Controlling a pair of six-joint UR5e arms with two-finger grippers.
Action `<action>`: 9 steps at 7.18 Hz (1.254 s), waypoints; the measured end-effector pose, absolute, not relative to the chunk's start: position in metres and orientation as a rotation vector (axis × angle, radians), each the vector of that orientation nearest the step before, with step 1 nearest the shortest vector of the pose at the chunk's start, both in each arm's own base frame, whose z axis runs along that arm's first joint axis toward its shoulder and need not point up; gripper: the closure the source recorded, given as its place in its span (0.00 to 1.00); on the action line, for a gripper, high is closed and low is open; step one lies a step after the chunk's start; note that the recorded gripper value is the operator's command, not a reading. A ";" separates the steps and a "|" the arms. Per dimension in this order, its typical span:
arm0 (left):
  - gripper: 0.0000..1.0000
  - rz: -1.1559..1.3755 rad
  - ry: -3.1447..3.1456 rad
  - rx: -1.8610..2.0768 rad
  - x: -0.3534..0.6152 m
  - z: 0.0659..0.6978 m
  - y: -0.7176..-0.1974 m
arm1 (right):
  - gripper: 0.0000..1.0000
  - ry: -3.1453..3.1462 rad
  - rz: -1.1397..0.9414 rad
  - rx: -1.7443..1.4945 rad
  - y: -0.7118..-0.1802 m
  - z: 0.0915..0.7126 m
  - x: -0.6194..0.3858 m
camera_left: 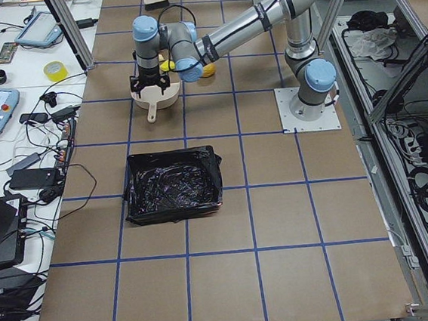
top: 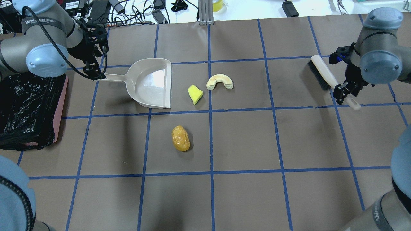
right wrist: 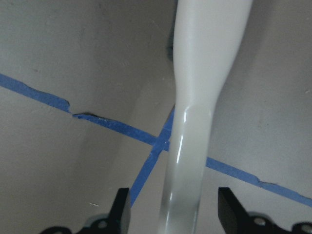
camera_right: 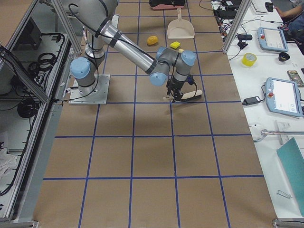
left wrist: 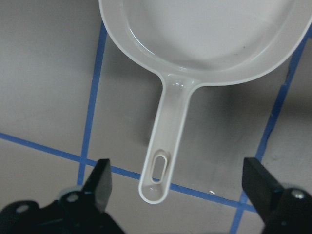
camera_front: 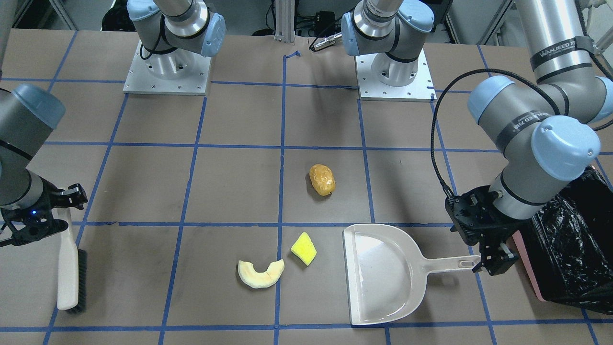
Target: Sweep and dump trash into bin
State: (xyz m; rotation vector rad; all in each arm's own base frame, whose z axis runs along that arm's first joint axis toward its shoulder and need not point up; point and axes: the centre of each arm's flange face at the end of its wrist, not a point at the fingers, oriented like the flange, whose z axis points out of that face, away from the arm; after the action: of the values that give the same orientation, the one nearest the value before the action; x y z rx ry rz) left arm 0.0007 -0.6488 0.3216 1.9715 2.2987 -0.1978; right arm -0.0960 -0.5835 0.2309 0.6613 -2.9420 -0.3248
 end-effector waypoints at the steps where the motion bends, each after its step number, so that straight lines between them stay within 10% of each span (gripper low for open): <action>1: 0.06 -0.190 2.214 2.063 0.003 0.313 -0.661 | 0.82 -2.943 -0.326 0.654 -0.583 0.231 -0.096; 9: 0.06 -0.031 2.311 2.097 0.010 0.254 -0.667 | 0.93 -2.954 -0.248 0.322 -0.587 0.270 -0.074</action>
State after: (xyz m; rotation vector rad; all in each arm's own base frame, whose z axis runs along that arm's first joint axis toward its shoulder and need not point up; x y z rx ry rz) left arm 0.0099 -0.6669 0.2542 2.0967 2.3108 -0.0315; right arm -0.0741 -0.5872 0.2696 0.3218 -2.9537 -0.2483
